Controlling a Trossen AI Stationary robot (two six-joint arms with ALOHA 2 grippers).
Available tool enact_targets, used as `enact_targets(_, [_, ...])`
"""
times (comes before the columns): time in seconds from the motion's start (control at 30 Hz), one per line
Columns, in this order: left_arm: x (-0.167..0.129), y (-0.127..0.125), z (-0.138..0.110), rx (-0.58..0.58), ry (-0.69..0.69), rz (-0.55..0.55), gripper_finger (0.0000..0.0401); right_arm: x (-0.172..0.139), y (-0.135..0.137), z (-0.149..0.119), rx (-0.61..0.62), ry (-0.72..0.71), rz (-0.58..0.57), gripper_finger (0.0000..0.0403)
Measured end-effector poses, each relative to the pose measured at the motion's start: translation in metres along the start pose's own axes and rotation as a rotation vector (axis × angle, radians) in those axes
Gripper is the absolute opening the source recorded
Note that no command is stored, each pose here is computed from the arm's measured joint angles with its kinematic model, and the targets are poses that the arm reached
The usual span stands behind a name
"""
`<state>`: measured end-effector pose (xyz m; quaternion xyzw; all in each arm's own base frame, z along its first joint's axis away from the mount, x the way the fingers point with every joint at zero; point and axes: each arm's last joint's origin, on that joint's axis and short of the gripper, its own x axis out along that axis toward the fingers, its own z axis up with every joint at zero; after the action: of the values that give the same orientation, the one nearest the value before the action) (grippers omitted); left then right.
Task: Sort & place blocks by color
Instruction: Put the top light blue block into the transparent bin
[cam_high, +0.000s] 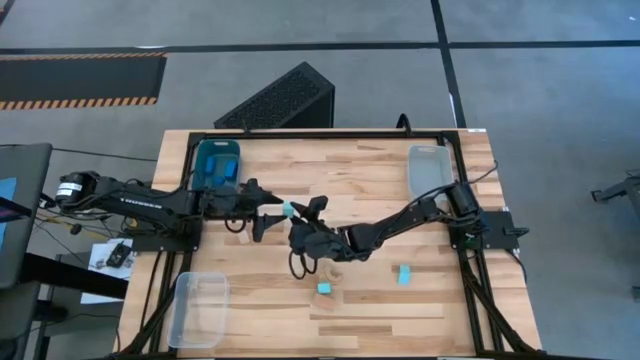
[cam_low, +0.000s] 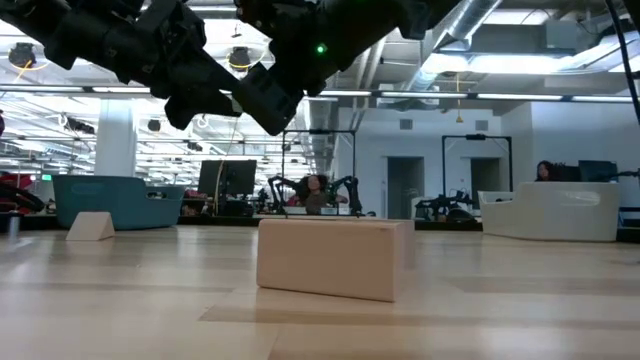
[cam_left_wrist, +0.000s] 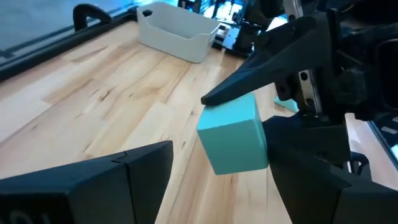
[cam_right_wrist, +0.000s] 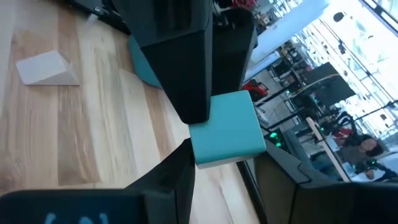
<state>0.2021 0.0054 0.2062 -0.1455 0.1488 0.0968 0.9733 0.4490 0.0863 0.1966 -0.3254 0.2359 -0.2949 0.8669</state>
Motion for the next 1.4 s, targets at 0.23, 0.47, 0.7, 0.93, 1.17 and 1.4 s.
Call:
enact_targets(0.23, [0.000, -0.003, 0.005, 0.011, -0.040, -0.063, 0.0229, -0.001, 0.001, 0.001, -0.043, -0.008, 0.010, 0.0154])
enact_targets(0.47, [0.000, -0.003, 0.005, 0.011, -0.039, -0.084, 0.0195, -0.004, 0.001, 0.006, -0.091, -0.038, -0.006, 0.0158])
enact_targets(0.7, [0.000, -0.005, 0.006, 0.041, -0.046, -0.128, 0.0177, -0.008, 0.001, 0.010, -0.126, -0.066, -0.017, 0.0159])
enact_targets(0.93, [-0.001, -0.005, 0.007, 0.052, -0.053, -0.134, 0.0114, -0.008, 0.000, 0.010, -0.163, -0.061, -0.026, 0.0159])
enact_targets(1.17, [-0.001, -0.006, 0.007, 0.082, -0.051, -0.149, 0.0109, -0.008, 0.000, 0.010, -0.170, -0.060, -0.030, 0.0178])
enact_targets(1.4, [-0.004, -0.005, 0.008, 0.145, -0.033, -0.101, 0.0108, -0.012, -0.001, 0.009, -0.076, 0.016, -0.140, 0.0236])
